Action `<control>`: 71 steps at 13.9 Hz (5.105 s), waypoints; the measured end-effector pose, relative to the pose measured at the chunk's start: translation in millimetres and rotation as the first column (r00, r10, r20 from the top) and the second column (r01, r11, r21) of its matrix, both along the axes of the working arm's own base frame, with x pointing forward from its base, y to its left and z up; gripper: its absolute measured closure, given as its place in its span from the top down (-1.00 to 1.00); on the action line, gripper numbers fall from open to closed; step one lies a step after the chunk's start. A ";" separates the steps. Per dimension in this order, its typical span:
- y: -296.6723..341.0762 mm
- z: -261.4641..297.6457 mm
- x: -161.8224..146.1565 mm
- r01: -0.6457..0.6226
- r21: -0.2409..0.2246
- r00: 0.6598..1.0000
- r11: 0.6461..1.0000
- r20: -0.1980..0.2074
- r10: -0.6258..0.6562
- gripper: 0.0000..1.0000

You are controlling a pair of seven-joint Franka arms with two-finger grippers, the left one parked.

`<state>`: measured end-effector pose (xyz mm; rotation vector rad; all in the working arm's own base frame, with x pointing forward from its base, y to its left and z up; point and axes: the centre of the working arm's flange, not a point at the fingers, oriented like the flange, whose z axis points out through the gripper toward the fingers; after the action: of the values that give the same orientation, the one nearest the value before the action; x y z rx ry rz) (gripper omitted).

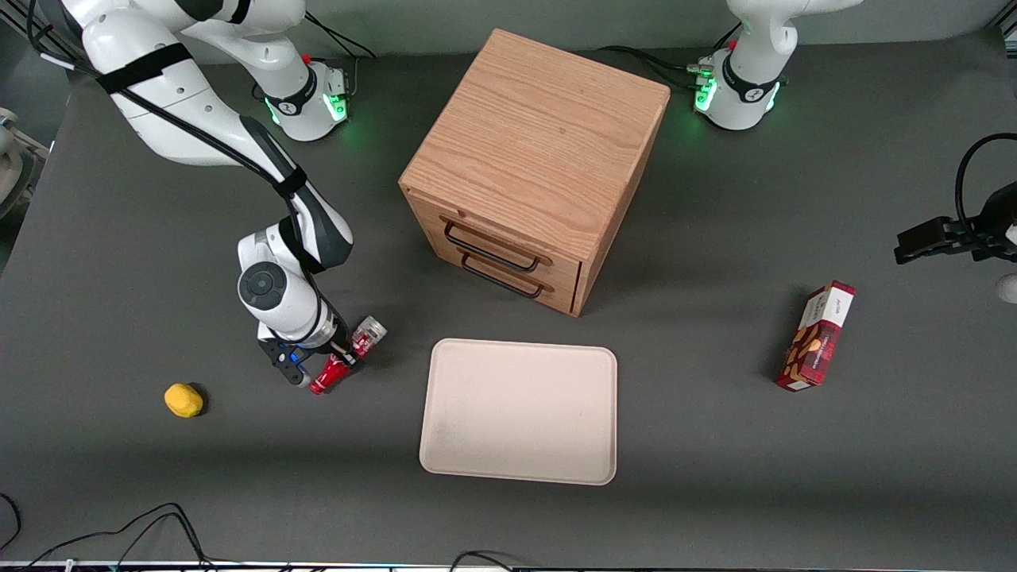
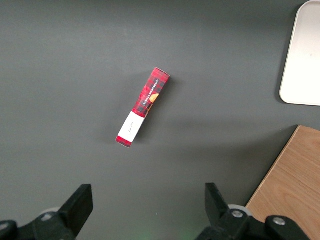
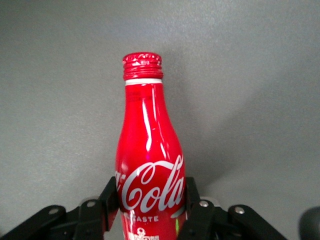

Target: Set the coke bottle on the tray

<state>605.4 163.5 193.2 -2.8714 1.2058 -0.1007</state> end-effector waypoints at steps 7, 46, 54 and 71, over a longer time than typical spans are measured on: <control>-13.3 135.7 16.7 -0.026 -0.087 0.998 0.996 -0.067 0.021 0.12; 189.7 9.7 106.1 -0.580 -0.063 0.815 0.813 -0.023 0.579 0.23; 190.7 15.1 108.6 -0.579 -0.066 0.815 0.813 -0.005 0.580 1.00; 146.2 159.8 102.1 -0.518 -0.019 0.851 0.855 -0.108 0.513 1.00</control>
<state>707.4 309.7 353.1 -3.1564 0.3981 0.0279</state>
